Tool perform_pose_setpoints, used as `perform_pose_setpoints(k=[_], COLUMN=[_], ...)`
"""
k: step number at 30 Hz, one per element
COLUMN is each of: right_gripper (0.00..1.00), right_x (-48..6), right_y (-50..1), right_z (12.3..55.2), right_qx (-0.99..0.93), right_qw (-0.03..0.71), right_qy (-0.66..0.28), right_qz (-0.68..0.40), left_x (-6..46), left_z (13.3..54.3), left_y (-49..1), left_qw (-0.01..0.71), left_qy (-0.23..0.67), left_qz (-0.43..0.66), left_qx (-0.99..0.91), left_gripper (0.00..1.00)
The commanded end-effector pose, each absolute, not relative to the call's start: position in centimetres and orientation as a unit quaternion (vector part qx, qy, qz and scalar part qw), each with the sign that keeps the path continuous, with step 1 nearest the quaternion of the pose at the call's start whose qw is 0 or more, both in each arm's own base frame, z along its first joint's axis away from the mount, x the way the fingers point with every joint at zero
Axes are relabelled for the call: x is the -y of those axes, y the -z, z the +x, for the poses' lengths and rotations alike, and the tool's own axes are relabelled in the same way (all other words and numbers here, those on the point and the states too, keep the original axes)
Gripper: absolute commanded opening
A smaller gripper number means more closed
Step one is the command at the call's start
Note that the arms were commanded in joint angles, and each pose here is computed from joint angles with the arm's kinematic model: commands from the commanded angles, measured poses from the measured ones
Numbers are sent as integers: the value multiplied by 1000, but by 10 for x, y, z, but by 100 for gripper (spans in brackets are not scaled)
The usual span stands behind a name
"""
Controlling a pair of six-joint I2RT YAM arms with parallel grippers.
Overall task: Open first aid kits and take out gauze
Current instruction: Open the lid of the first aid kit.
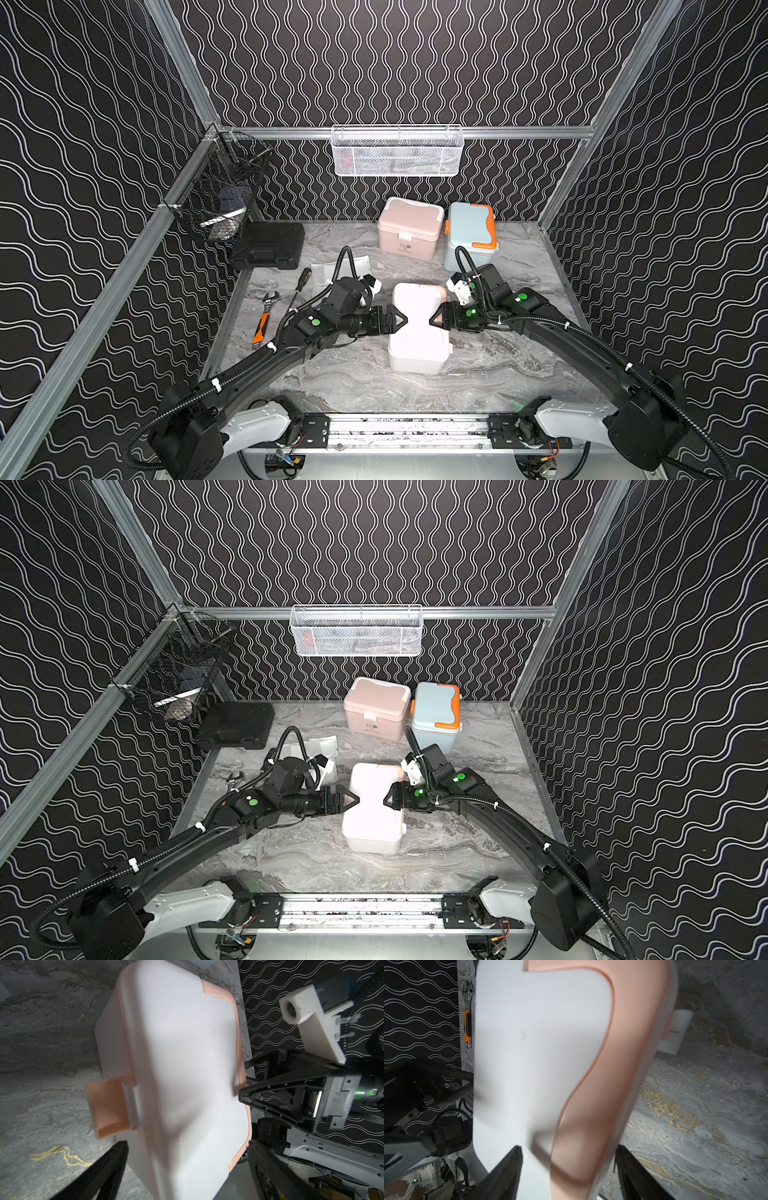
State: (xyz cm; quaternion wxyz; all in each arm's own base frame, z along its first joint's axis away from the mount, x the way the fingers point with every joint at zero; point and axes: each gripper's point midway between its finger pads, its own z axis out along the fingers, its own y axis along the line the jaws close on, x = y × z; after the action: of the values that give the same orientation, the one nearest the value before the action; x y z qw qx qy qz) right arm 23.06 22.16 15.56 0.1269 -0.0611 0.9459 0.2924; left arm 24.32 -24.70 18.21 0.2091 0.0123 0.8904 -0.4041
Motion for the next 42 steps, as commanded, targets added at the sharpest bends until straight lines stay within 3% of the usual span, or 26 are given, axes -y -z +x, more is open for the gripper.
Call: perform_pose_setpoints(k=[1, 6, 13, 42], right_gripper=[71, 71, 80, 82], right_x=[-229, -224, -214, -210], right_y=[-159, -156, -154, -154], right_z=[232, 233, 237, 239], right_qx=[-941, -946, -954, -956], right_qw=[129, 130, 140, 145], right_qy=[-305, -291, -260, -248], right_qz=[-63, -60, -55, -54], left_x=[252, 251, 253, 265], left_z=[249, 253, 265, 278], left_y=[-189, -185, -182, -185], left_qw=[222, 225, 224, 216], left_qy=[421, 405, 398, 420], left_qz=[14, 17, 23, 26], left_qx=[-879, -886, -889, -881], left_gripper=[94, 94, 95, 94])
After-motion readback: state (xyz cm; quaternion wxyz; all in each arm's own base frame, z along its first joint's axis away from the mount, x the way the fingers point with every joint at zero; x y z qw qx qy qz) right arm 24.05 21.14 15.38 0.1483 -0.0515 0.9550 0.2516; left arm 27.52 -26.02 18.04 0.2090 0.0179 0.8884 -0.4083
